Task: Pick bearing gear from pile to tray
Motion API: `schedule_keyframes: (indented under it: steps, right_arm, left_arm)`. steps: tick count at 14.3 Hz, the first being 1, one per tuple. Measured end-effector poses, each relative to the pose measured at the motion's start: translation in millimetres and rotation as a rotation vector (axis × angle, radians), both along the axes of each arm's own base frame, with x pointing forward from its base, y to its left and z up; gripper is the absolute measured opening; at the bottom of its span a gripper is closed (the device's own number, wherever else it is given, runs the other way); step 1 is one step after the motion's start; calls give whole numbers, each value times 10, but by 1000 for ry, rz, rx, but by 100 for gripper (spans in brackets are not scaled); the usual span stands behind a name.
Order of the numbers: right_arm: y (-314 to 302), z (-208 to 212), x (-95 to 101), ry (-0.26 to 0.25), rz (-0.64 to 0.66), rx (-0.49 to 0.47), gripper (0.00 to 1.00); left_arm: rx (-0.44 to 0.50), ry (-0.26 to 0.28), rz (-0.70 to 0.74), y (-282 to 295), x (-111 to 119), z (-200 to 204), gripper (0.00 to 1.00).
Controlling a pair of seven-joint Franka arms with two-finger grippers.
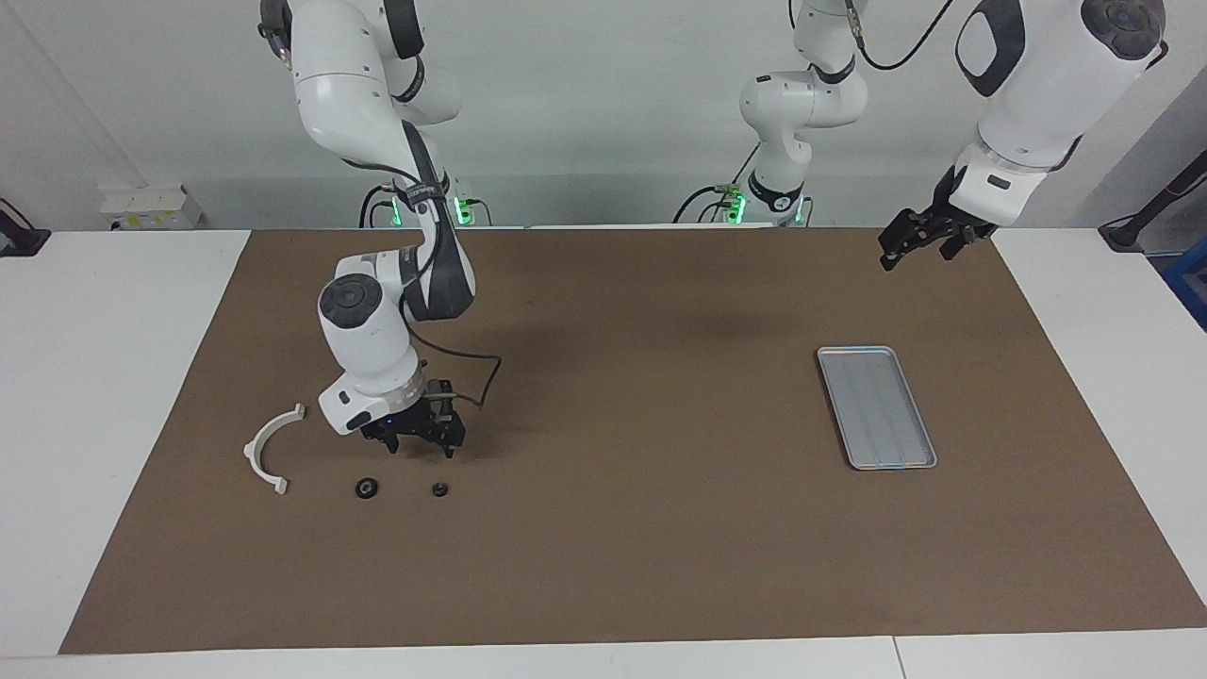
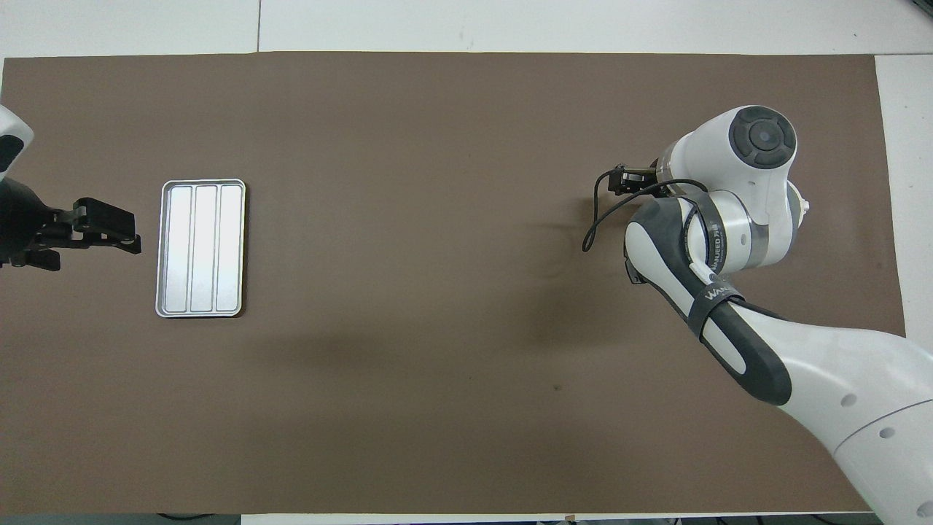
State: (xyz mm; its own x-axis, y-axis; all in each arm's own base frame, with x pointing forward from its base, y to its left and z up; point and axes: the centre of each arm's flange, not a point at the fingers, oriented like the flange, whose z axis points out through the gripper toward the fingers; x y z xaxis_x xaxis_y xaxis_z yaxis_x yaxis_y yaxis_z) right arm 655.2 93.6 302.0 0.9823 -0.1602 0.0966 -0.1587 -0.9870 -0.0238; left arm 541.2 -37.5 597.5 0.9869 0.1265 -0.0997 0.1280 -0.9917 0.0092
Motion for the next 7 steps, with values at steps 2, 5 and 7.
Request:
schedule_keyframes:
  steps: [2,5,7]
  right_arm:
    - [22,-84,59,-1,-3,-18,90]
    - [98,-97,159,-19,-6,-41,90]
    - [118,-106,228,-26,-6,-40,90]
  left_arm:
    - [0,2,1,4,-3,-9,100]
    - [1,10,-2,-10,-14,-29,100]
    - [1,15,-3,-14,-29,-44,100]
